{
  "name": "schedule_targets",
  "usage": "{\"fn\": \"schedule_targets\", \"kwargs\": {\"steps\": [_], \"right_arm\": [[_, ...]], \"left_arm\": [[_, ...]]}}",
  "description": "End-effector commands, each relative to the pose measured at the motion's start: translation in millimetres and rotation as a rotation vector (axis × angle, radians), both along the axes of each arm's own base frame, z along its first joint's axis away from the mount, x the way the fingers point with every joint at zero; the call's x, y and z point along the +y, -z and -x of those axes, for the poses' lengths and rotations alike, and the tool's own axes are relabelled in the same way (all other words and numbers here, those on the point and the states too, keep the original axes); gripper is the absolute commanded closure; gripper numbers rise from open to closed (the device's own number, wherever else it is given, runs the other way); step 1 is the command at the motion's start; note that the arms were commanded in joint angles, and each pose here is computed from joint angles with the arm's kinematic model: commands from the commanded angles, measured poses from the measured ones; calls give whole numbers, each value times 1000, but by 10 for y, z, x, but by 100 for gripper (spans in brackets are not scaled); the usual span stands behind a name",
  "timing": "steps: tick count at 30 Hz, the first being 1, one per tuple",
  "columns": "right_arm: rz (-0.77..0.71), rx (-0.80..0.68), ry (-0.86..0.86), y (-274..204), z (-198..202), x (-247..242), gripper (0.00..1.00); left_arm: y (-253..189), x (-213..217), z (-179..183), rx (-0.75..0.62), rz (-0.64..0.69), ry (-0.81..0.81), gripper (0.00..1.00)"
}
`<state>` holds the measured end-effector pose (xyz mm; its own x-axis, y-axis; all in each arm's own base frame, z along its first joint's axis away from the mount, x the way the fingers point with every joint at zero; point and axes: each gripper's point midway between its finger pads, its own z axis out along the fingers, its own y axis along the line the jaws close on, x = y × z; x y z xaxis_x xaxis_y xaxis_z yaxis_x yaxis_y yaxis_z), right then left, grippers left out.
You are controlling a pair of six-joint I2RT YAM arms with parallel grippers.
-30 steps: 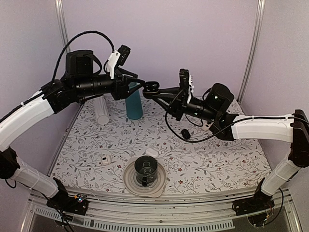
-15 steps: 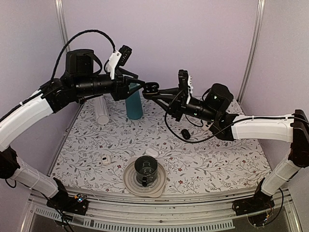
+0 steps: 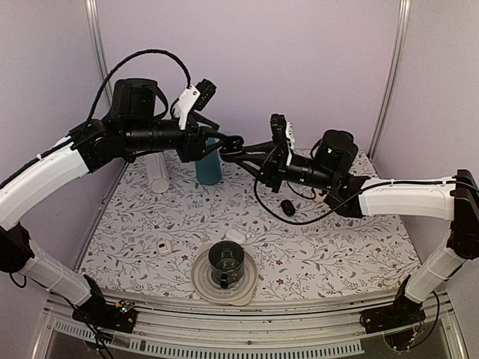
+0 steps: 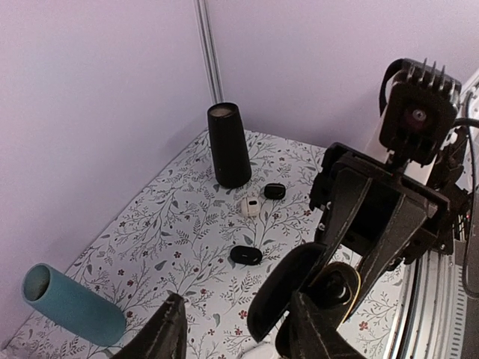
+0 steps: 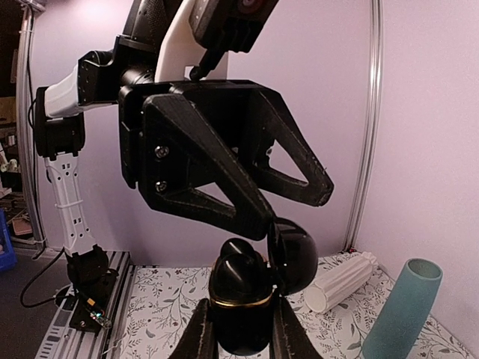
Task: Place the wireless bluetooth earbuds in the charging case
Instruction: Adjust the left earbud in the left side groove of the charging case, then close the charging case with the earbuds inside.
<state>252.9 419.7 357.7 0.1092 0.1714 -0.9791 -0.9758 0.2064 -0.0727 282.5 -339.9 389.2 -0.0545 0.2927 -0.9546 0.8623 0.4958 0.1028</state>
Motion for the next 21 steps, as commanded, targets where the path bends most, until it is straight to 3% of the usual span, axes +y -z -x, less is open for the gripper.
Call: {"fn": "schedule_targets", "kwargs": {"steps": [1, 11, 14, 21], "right_arm": [[-22, -48, -33, -225, 102, -18, 98], [-37, 17, -98, -196, 161, -4, 98], [-40, 18, -110, -203, 194, -20, 98], [-65, 26, -158, -266, 297, -50, 98]], "left_arm": [[-39, -29, 66, -15, -19, 14, 52], [-454, 232, 31, -59, 169, -71, 50], [-388, 373, -124, -23, 193, -120, 49], [-12, 289, -229, 78, 172, -47, 49]]}}
